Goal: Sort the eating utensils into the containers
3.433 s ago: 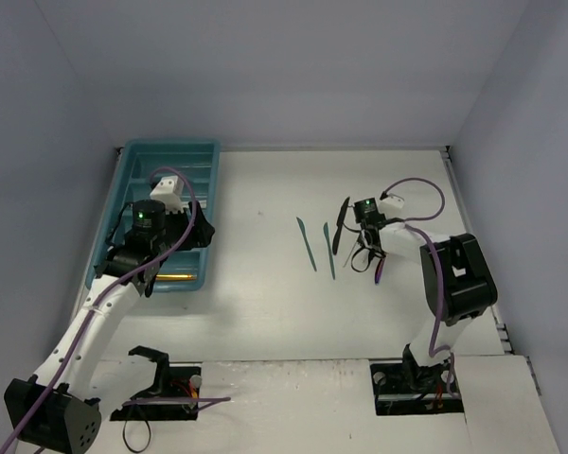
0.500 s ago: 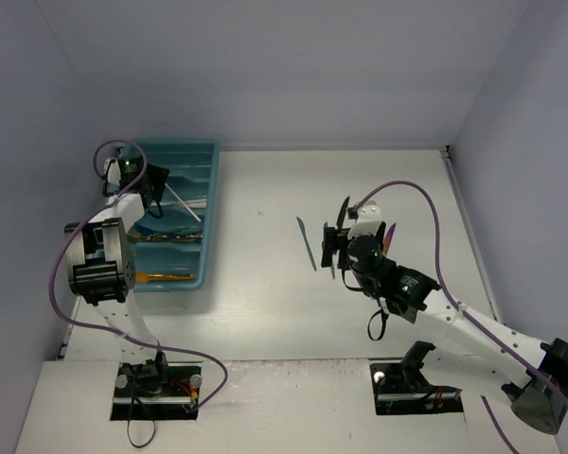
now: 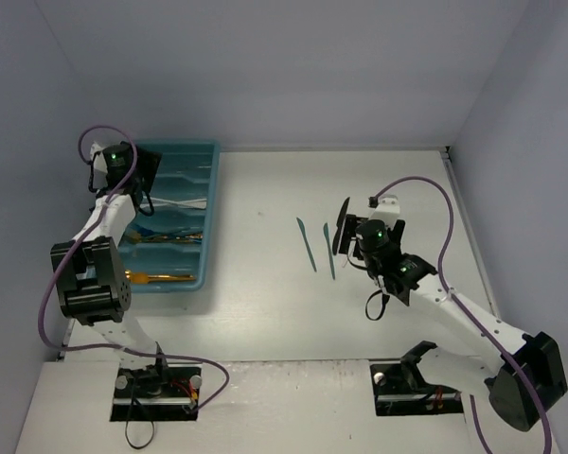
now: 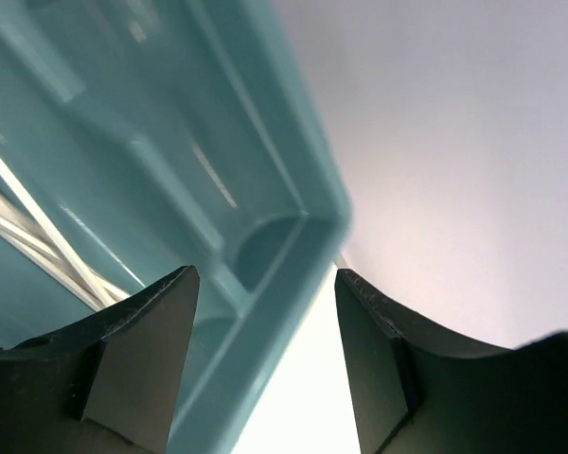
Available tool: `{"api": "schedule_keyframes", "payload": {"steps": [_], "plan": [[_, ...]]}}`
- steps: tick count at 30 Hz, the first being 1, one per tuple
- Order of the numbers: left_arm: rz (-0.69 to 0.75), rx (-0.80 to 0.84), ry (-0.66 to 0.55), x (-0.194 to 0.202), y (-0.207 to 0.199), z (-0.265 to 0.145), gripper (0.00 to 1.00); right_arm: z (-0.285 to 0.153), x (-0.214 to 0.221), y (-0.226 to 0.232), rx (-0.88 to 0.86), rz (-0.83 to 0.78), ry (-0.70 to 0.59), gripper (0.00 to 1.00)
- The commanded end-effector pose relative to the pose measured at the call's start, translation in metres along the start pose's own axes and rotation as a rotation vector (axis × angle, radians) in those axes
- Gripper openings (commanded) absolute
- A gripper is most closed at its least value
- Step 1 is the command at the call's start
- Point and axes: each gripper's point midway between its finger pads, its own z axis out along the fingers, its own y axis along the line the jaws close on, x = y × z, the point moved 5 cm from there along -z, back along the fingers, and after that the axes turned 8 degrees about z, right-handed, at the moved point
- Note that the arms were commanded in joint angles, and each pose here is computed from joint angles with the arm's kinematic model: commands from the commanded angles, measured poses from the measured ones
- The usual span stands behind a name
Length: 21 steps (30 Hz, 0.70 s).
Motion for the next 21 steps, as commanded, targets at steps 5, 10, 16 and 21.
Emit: {"api": "schedule_keyframes", "payload": {"steps": [5,10,16,21], "plan": [[0.332,0.187,0.047,-0.022,-0.049,-0.076,0.57,0.014,-0.014,0.000,0.054,0.058,-0.026,0.80],[0.518,0.187,0.090,-0.012,-0.035,-0.135,0.65,0.045,-0.009,-0.011,0.139,0.148,0.044,0.79],[0.605,0.246,0.168,0.017,-0.015,-0.194,0.69,0.091,0.000,-0.016,0.231,0.179,0.128,0.69],[0.700,0.272,0.300,0.059,0.006,-0.215,0.69,0.119,0.007,-0.006,0.252,0.193,0.173,0.57]]}}
